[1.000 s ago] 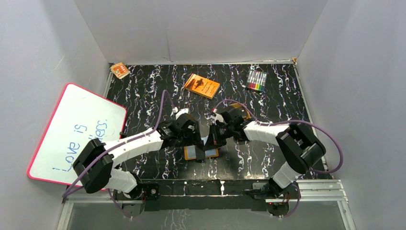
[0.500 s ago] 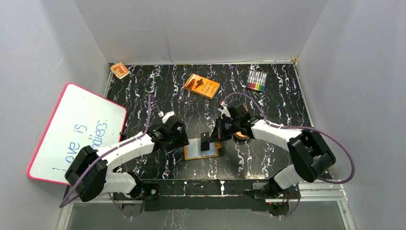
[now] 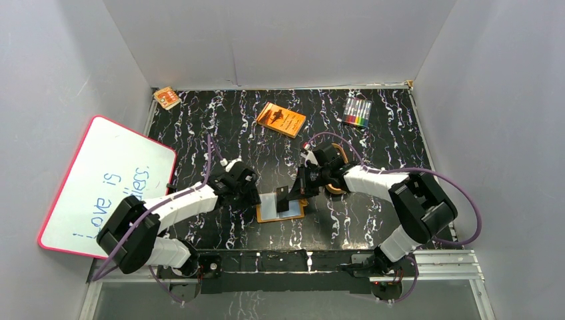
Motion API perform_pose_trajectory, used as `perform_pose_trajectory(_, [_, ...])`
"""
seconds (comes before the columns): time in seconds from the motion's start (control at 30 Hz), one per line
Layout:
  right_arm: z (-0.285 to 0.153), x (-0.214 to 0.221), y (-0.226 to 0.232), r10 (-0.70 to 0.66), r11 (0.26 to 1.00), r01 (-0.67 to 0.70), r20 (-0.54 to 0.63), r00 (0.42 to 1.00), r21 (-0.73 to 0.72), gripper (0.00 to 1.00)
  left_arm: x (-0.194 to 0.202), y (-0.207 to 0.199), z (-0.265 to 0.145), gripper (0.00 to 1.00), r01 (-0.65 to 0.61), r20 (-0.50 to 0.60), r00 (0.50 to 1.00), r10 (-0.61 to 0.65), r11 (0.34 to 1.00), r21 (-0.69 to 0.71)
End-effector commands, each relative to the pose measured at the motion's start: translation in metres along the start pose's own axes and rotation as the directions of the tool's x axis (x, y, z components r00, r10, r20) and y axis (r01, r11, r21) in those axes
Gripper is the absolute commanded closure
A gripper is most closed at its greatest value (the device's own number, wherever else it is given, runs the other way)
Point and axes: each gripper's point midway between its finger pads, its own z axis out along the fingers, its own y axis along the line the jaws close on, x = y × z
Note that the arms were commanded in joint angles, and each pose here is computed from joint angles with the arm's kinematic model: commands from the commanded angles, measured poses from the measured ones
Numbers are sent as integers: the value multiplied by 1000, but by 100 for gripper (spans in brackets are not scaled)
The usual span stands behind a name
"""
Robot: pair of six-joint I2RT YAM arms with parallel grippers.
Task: Put the credit cards into the card holder
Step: Insert the credit card into the card holder.
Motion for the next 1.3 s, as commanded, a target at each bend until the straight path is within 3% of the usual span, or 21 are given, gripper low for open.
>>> perform_pose_trajectory(0.0, [3, -3, 6, -3, 999, 3, 0, 1000, -53, 100, 1, 1, 4, 50, -6, -14, 1000, 6, 1000, 5])
perform_pose_trajectory(0.2, [8, 2, 1, 25, 998, -26, -23, 999, -54, 100, 5, 3, 8, 51, -5, -28, 1000, 4, 1000, -1])
perform_pose_trajectory(0.57, [-3, -6, 2, 15, 999, -13, 68, 998, -37, 100, 3, 16, 3, 52, 7, -1, 1000, -7, 999, -46])
perform_pose_trajectory(1.27, [12, 9, -4, 57, 995, -59, -36, 998, -76, 100, 16, 24, 11, 56, 21, -45, 999, -23, 998, -53])
